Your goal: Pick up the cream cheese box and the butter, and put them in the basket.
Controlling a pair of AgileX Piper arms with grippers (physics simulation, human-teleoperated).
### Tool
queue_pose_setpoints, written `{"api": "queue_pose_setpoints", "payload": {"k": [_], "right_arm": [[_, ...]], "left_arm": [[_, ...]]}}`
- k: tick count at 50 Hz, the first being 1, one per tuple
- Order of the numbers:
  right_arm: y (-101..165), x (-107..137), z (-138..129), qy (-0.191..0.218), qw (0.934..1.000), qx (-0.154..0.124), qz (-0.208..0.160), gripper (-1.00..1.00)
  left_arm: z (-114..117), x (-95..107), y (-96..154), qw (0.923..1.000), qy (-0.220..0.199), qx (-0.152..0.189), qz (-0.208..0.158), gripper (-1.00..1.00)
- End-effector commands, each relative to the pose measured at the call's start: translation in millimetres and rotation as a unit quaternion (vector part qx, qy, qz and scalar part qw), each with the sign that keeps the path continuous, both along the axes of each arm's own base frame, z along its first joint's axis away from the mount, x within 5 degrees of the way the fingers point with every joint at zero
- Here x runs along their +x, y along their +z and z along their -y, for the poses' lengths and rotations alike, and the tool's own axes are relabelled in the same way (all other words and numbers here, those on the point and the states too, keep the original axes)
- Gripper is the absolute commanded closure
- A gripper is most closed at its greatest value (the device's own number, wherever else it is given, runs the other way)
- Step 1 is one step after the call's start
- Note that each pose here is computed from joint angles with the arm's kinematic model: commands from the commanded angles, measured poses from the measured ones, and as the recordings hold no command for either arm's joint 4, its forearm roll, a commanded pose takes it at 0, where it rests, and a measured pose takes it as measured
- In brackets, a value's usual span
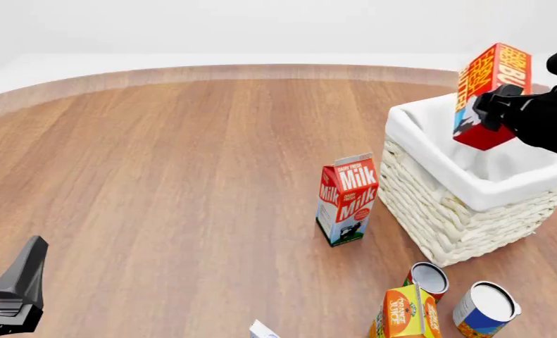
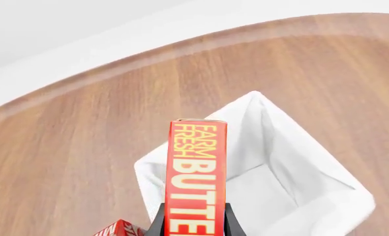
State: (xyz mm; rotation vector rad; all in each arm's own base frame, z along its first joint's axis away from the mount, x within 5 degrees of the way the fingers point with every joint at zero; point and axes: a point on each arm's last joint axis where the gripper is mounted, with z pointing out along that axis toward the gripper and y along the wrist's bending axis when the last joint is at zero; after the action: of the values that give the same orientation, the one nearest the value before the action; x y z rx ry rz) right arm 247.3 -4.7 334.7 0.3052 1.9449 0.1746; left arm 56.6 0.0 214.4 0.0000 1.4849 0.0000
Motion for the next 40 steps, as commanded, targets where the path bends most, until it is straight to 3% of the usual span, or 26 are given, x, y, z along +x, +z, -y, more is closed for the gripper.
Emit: {"api": "queue_pose_setpoints", "payload": {"k": [1,9,40], "right_arm": [[0,6,4,-0.015,0.9996,0.022,0.008,1.00],[-6,5,2,-0.017,0.9992,0.037,0.006,1.00],[-25,15,8,-0.032,0.9985,0.044,-0.013,1.00]], "left_arm": [[0,0,0,1.0000,0.000,0.000,0.000,-1.00],[0,0,0,1.0000,0.000,0.000,0.000,-1.00],[0,0,0,1.0000,0.000,0.000,0.000,-1.00]]}}
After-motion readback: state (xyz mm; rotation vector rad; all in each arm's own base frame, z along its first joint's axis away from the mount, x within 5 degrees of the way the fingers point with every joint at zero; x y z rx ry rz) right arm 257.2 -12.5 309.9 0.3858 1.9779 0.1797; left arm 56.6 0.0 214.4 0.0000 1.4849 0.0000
